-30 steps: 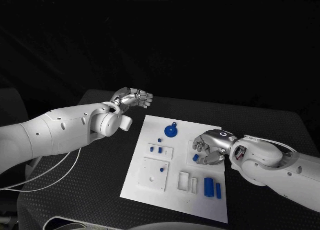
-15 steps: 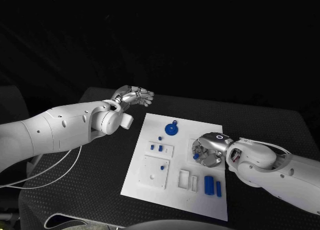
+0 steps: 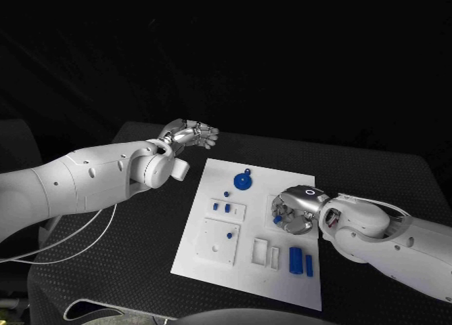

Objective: Assemble the parts on the task board

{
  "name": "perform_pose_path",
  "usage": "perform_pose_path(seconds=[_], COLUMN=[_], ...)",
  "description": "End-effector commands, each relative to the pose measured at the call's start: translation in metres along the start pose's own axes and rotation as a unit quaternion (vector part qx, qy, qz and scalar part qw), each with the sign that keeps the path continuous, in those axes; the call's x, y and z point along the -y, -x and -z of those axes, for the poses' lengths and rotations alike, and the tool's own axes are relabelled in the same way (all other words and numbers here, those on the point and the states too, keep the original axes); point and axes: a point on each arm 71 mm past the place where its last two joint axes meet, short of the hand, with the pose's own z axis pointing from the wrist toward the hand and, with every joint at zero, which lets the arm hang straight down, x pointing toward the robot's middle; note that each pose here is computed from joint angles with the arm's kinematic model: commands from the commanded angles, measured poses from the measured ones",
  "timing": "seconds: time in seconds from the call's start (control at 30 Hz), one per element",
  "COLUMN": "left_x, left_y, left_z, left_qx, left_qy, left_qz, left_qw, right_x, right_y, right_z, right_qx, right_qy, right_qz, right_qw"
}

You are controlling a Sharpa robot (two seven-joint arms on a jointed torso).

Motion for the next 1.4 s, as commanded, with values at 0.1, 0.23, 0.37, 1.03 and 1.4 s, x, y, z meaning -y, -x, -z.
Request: perform_pose_path(seconds=[0.1, 0.23, 0.37, 1.03, 1.4], left_x=[0.0016, 0.0016, 0.0015, 0.0009, 0.0005], left_y=[-0.0034, -0.0032, -0.0022, 0.0006, 0.0027], left_z=[-0.0007, -0.0008, -0.0007, -0.0026, -0.0030], left_qx=[-0.008, -0.008, -0.006, -0.002, 0.001], left_qy=[-0.005, -0.005, -0.005, -0.005, -0.004], left_qz=[0.004, 0.004, 0.003, 0.003, 0.001], left_qw=[1.000, 1.000, 1.000, 1.000, 1.000], right_x=[-0.003, -0.003, -0.005, -0.031, -0.073], right_y=[0.002, 0.004, 0.005, 0.035, 0.039], right_z=[-0.001, -0.001, 0.000, 0.006, -0.016], right_qx=[0.022, 0.030, 0.038, 0.100, 0.101], right_qy=[-0.001, 0.000, 0.003, 0.044, 0.095], right_qz=[0.016, 0.019, 0.017, -0.027, -0.044], right_qw=[1.000, 0.999, 0.999, 0.994, 0.989])
